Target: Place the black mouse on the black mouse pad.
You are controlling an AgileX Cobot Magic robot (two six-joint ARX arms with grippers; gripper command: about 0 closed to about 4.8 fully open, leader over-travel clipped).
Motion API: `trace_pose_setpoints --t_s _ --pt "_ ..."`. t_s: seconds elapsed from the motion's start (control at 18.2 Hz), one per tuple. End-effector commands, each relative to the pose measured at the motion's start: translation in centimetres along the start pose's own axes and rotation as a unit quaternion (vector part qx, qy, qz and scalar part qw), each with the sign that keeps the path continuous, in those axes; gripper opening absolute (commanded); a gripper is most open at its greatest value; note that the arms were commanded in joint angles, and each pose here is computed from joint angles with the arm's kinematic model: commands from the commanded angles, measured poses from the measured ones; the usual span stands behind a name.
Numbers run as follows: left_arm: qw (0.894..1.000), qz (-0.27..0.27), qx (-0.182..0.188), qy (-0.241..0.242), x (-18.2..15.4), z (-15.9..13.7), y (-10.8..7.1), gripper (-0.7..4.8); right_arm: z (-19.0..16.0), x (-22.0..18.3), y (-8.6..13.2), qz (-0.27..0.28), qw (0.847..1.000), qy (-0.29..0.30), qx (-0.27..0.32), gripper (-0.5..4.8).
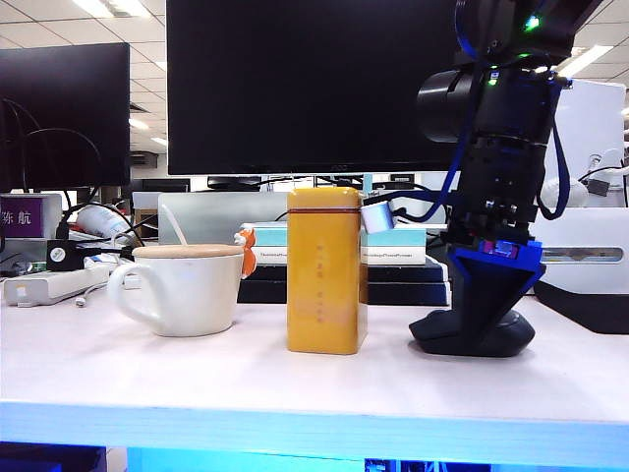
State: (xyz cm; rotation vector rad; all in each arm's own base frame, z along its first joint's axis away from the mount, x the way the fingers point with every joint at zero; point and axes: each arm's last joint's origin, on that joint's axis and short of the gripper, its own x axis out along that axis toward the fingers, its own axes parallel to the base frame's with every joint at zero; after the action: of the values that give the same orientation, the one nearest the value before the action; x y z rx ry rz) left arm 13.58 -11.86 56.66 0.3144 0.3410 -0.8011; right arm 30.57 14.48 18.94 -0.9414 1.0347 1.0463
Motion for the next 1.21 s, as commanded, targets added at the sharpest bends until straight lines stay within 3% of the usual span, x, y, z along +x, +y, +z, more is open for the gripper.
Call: trace_pose_setpoints --t_s 0.05,0.16,0.22,0.27,0.6,0.71,0.88,1.21 --pt "1.0 0.001 -0.001 -0.005 -0.3 0.0 0.0 -0.05 0.0 -0.1 -0.1 -0.001 1.0 -0.004 0.003 4.54" --pt "1.0 0.001 -0.001 -0.005 -0.3 0.0 0.0 -0.06 -0.1 -0.1 -0.2 -0.004 1.0 -0.006 0.004 3.82" --pt "1.0 0.001 -0.001 -0.005 -0.3 0.0 0.0 -0.06 -0.1 -0.1 -0.3 -0.005 1.0 -0.007 0.004 2.97" --pt "1.0 0.001 -0.001 -0.005 -0.3 0.0 0.0 -0.06 -0.1 -0.1 -0.3 -0.005 1.0 -0.006 0.005 2.78" --pt "1.0 0.001 -0.001 -0.005 -0.3 0.0 0.0 -0.06 0.0 -0.2 -0.4 -0.012 1.0 -0.01 0.025 2.78" --pt "1.0 0.001 -0.001 -0.005 -0.3 0.0 0.0 -0.06 -0.1 -0.2 -0.7 -0.038 0.999 0.006 0.024 2.78" --pt "1.0 0.001 -0.001 -0.006 -0.3 0.0 0.0 -0.06 -0.1 -0.6 -0.9 -0.078 0.994 0.027 0.075 2.78" --pt "1.0 0.002 -0.001 -0.006 -0.3 0.0 0.0 -0.06 -0.1 -4.0 -1.5 -0.136 0.975 -0.003 0.175 2.76"
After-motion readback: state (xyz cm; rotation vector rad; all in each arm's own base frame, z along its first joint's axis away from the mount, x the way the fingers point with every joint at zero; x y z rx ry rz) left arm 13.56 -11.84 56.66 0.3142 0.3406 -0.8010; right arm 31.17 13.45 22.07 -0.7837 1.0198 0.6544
